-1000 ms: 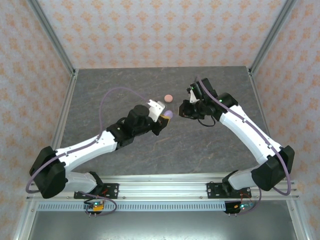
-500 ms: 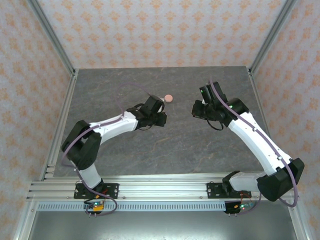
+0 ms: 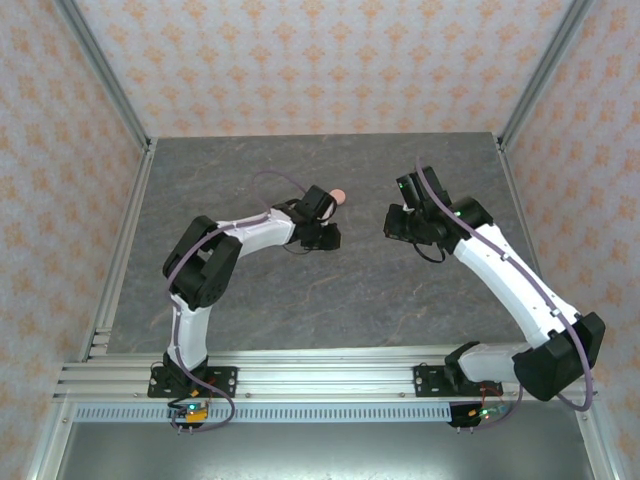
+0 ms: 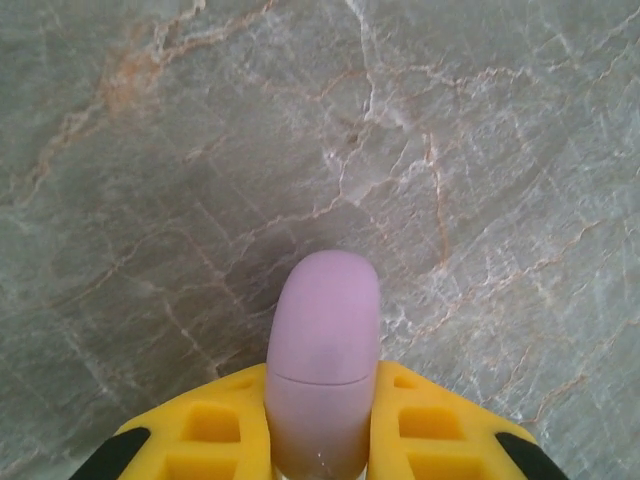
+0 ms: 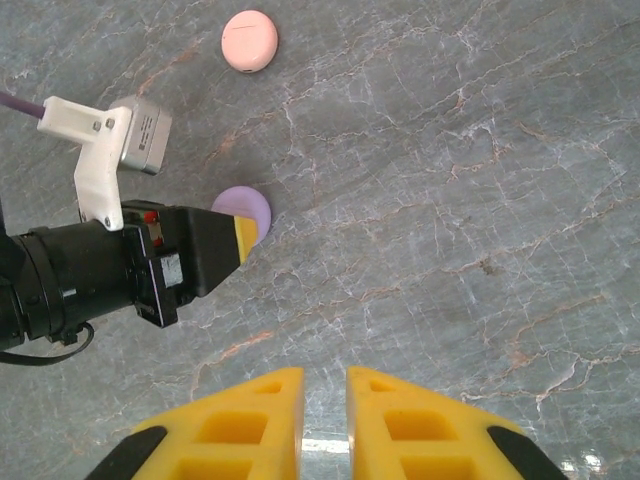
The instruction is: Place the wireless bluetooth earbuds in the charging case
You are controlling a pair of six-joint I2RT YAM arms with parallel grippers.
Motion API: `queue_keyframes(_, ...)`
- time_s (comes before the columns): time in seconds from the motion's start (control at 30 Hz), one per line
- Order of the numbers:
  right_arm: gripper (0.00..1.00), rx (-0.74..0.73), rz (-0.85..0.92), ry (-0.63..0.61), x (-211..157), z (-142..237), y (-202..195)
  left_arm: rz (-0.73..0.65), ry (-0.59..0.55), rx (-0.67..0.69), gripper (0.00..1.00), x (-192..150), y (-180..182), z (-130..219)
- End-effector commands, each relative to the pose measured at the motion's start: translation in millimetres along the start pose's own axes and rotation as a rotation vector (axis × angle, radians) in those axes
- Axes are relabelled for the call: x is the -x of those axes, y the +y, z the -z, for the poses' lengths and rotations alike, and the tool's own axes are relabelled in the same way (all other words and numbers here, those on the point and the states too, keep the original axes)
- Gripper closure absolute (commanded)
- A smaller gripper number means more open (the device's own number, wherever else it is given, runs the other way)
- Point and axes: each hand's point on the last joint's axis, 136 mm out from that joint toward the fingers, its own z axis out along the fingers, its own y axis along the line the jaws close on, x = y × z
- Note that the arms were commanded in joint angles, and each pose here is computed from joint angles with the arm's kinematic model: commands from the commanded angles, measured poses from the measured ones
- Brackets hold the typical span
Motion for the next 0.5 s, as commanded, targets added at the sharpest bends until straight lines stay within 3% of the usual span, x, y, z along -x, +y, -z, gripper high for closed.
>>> queue_keyframes(0.0,0.81,-0.015,0.0,0.006,-0.3,-3.9,-2.6,0.022,0.039,-0.02,0.9,-0.6,-6.1,-2.9)
queue_keyframes(0.13,0.8,-0.015,-0.002,0.006,0.3,-4.2,-2.1,0.027,0.057,0.006,0.88,-2.2,-1.0,-9.1)
queue_keyframes(0.33,0.79,-0.027,0.002,0.01,-0.3,-5.8,-4.5,0.028,0.07,0.074,0.75,-6.8,12.7,-11.8)
queue_keyframes(0.47,0.76,-0.04,0.002,-0.001,0.9,-6.9,-7.1,0.003,0.058,0.1,0.5,-6.1,16.6,-6.2)
